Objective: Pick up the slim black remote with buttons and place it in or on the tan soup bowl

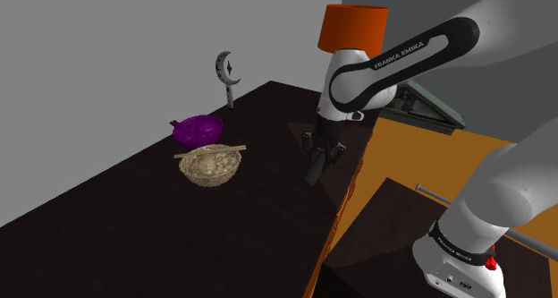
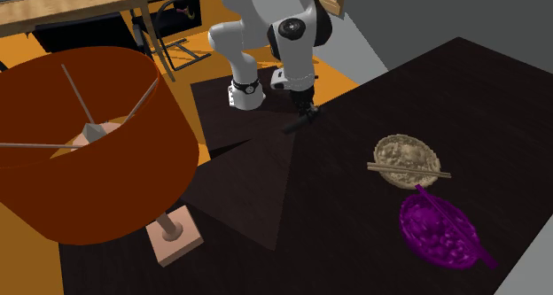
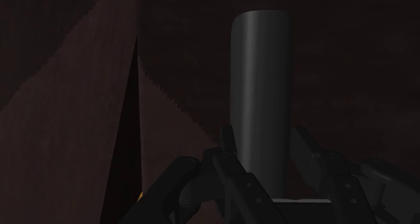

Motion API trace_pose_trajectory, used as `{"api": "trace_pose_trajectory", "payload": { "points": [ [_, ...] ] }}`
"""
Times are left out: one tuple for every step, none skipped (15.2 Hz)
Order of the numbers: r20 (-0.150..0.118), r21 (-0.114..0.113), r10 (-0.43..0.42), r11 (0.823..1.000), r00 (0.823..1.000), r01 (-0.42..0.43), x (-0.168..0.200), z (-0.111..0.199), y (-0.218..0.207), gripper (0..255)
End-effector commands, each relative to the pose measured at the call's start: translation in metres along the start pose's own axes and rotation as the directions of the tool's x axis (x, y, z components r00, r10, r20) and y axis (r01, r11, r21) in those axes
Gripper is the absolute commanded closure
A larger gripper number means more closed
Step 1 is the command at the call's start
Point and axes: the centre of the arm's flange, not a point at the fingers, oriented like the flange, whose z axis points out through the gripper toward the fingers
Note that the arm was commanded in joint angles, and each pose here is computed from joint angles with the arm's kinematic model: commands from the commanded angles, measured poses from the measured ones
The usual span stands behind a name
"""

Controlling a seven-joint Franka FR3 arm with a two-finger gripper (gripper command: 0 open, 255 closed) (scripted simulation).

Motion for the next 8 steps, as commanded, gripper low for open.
{"api": "trace_pose_trajectory", "payload": {
  "points": [
    [0.000,0.000,0.000,1.000,1.000,0.000,-0.003,-0.010,0.000,255],
    [0.000,0.000,0.000,1.000,1.000,0.000,-0.004,-0.015,0.000,255],
    [0.000,0.000,0.000,1.000,1.000,0.000,-0.005,-0.020,-0.001,255],
    [0.000,0.000,0.000,1.000,1.000,0.000,-0.006,-0.025,-0.001,255],
    [0.000,0.000,0.000,1.000,1.000,0.000,-0.007,-0.031,-0.001,255],
    [0.000,0.000,0.000,1.000,1.000,0.000,-0.009,-0.036,-0.001,255],
    [0.000,0.000,0.000,1.000,1.000,0.000,-0.010,-0.041,-0.001,255],
    [0.000,0.000,0.000,1.000,1.000,0.000,-0.011,-0.046,-0.002,255]
  ]
}}
